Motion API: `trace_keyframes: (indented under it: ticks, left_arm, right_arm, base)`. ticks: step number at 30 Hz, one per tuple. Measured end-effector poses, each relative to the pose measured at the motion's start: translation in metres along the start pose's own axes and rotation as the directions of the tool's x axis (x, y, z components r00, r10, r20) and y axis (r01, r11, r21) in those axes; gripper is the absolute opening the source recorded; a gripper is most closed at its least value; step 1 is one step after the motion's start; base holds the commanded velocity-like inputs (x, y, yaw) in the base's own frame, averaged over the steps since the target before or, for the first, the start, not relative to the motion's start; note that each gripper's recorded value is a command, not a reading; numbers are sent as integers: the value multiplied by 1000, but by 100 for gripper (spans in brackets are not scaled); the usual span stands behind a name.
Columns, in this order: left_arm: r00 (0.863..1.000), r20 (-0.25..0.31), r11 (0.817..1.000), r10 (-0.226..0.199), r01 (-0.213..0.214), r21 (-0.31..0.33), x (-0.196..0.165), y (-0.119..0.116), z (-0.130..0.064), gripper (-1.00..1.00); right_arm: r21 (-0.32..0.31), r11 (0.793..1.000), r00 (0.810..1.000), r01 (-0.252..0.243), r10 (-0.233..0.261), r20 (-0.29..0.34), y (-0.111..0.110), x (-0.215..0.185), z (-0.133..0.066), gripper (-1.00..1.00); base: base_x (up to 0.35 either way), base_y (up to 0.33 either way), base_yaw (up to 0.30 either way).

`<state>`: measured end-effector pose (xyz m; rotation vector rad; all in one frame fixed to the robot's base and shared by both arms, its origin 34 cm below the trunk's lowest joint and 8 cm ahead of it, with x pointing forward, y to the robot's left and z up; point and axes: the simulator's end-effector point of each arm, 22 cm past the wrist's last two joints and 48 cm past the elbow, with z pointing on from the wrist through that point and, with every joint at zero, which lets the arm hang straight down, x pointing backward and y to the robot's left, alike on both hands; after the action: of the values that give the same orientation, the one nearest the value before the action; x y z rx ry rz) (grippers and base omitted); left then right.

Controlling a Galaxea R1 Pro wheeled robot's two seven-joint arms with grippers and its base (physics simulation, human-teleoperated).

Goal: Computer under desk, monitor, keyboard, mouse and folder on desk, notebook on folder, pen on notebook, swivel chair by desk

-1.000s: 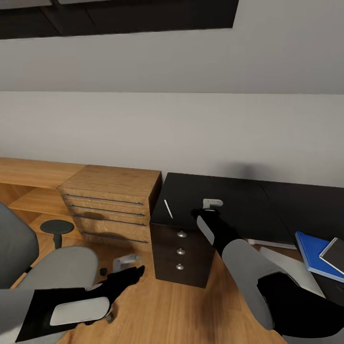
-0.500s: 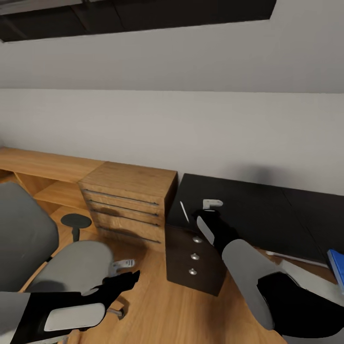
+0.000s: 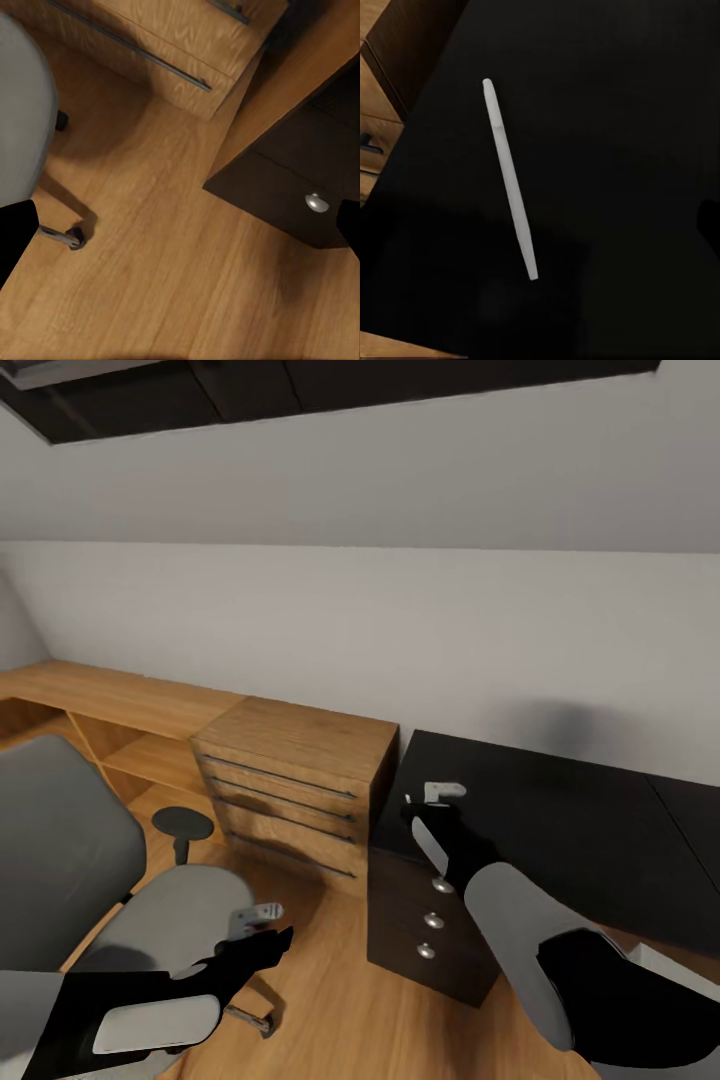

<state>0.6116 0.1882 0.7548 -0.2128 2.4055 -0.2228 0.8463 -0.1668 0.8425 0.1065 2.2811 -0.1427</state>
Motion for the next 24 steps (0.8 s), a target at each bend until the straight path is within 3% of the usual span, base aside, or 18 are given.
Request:
trace_keyframes:
  ticks: [10, 24]
  left_arm:
    - [1000, 0, 1000, 1, -1, 1, 0, 0, 0, 100]
    - [1000, 6, 1000, -3, 3, -6, -2, 3, 0, 100]
  right_arm:
    - [0, 1000, 1000, 16, -16, -5, 1, 4, 1, 100]
    - [-25, 999, 999, 44, -44, -6, 8, 8, 1, 100]
  base:
    - [14, 0, 6]
    - [220, 0, 0]
